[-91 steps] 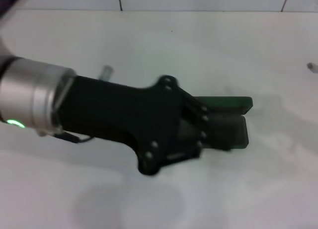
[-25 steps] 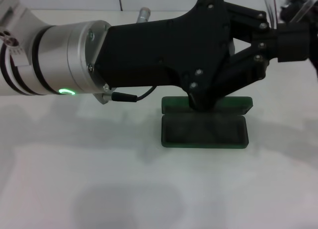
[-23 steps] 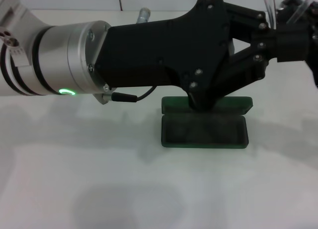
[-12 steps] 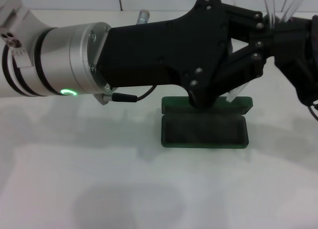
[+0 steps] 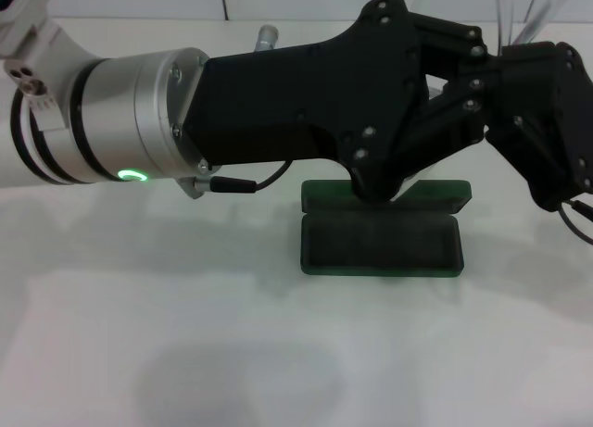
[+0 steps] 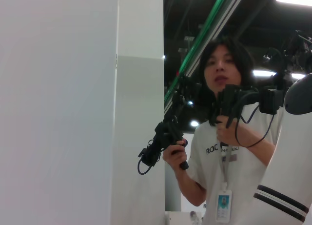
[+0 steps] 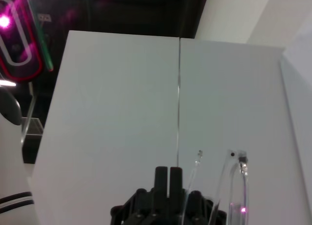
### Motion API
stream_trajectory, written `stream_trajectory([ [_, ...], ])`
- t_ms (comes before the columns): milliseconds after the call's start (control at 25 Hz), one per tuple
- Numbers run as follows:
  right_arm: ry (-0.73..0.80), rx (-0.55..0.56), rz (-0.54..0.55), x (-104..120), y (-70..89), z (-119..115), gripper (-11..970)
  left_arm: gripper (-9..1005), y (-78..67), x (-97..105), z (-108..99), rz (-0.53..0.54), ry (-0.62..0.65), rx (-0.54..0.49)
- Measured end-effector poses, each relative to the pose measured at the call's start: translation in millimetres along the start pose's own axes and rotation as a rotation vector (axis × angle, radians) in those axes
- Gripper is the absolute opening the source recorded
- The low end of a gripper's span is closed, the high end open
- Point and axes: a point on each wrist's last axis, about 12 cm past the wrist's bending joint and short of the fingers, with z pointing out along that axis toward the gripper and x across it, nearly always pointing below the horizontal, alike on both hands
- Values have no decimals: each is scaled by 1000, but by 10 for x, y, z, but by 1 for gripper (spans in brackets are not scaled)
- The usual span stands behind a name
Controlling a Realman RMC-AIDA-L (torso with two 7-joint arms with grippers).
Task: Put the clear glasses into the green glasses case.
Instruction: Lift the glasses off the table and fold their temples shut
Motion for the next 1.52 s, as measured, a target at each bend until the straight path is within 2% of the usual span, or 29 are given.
stream_trajectory([
  [480,-22,57,-38,-49,10,-103,51,56,1,-9,-38,8,-6,-16],
  [1520,5,57,-41,-20,-64,-32,53,58,90,36,-116,8,-4,-96],
])
